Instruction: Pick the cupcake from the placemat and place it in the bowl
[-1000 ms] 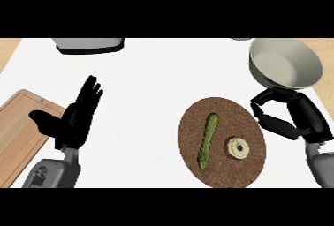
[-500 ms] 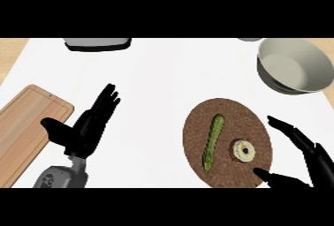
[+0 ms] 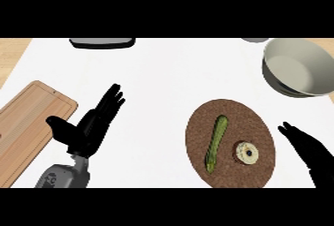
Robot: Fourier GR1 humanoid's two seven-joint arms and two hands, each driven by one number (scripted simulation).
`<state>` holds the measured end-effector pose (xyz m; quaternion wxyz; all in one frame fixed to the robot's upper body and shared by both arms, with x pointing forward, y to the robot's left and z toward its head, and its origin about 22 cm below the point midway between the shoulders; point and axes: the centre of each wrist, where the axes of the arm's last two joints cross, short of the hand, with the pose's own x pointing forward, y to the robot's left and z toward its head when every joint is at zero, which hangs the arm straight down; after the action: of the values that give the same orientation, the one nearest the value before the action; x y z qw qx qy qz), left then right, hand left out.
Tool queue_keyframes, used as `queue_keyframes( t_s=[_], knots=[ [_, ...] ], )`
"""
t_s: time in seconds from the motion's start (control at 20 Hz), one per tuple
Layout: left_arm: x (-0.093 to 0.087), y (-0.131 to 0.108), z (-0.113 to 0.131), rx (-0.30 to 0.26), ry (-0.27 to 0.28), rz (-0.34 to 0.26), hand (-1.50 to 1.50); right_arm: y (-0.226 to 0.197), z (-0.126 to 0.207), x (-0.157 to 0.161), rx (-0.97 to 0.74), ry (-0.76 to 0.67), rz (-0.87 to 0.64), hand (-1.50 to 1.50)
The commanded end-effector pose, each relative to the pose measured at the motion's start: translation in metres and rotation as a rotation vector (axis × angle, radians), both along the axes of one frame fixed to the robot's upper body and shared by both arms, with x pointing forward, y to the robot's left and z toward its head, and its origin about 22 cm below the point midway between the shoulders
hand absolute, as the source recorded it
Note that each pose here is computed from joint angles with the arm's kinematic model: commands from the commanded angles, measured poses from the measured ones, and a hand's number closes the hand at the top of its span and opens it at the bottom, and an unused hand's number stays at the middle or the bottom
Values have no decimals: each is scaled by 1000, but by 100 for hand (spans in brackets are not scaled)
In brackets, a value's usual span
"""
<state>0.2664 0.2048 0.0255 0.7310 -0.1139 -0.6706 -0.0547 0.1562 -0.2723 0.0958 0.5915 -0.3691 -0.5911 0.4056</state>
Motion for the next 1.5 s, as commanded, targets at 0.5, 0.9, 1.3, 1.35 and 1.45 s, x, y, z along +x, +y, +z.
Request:
queue_keyframes(
  t_s=[0.5,0.9,1.3,1.35,1.45],
  knots=[
    [8,9,9,-22,10,-22,0,62,31,40,-166,390,-215,-150],
    [-5,6,-4,-18,-9,-21,0,77,6,61,-218,509,-253,-150],
    [3,-19,-11,6,-17,-27,0,95,-20,61,-243,521,-223,-150],
    [-2,-4,5,-12,-17,-17,0,78,-7,66,-226,507,-235,-150],
    [8,-5,-1,-6,2,-12,0,86,-28,67,-254,505,-222,-150]
  ],
)
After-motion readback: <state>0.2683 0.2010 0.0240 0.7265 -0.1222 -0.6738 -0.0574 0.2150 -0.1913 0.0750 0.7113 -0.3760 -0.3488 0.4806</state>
